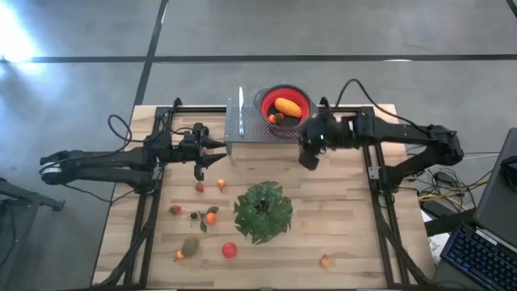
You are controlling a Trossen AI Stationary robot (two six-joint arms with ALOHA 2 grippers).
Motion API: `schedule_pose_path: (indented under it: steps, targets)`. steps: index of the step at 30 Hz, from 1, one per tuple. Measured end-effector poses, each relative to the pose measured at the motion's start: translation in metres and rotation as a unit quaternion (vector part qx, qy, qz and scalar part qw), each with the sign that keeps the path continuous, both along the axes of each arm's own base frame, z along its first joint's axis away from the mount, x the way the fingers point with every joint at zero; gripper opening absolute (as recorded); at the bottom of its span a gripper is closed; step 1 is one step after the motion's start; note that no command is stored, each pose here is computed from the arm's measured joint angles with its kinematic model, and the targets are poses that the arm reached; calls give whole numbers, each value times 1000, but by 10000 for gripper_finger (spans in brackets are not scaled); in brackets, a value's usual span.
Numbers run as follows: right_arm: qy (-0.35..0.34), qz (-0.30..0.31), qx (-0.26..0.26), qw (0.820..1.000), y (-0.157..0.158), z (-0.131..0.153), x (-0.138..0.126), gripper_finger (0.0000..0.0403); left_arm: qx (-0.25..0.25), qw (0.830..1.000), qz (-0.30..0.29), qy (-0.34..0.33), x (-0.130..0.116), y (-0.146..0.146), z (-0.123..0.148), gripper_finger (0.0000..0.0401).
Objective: Pick & Place Fruit
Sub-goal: Put the blackberry into the red strainer bowl on the shelf
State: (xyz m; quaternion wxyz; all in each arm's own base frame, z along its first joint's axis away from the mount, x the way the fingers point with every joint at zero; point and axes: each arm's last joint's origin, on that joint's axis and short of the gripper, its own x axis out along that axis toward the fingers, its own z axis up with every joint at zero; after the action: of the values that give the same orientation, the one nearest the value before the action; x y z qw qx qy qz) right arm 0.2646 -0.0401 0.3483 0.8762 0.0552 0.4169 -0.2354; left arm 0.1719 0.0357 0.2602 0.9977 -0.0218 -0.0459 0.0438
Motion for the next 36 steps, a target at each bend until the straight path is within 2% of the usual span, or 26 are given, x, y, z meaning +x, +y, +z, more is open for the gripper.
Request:
schedule_pose_path:
  steps: [9,14,21,29,36]
  targets:
    - [-28,-44,-3,999,-61,19,19,100,0,1000,0,0,0,0,0,167]
    - [-11,-60,16,998,-97,9,33,111,0,1000,0,0,0,0,0,167]
    - [31,-89,44,995,-140,-9,44,96,0,1000,0,0,0,0,0,167]
    - [57,-99,71,991,-160,-22,53,115,7,1000,1,1,0,0,0,167]
    - [65,-104,73,990,-165,-27,54,98,7,1000,1,1,0,0,0,167]
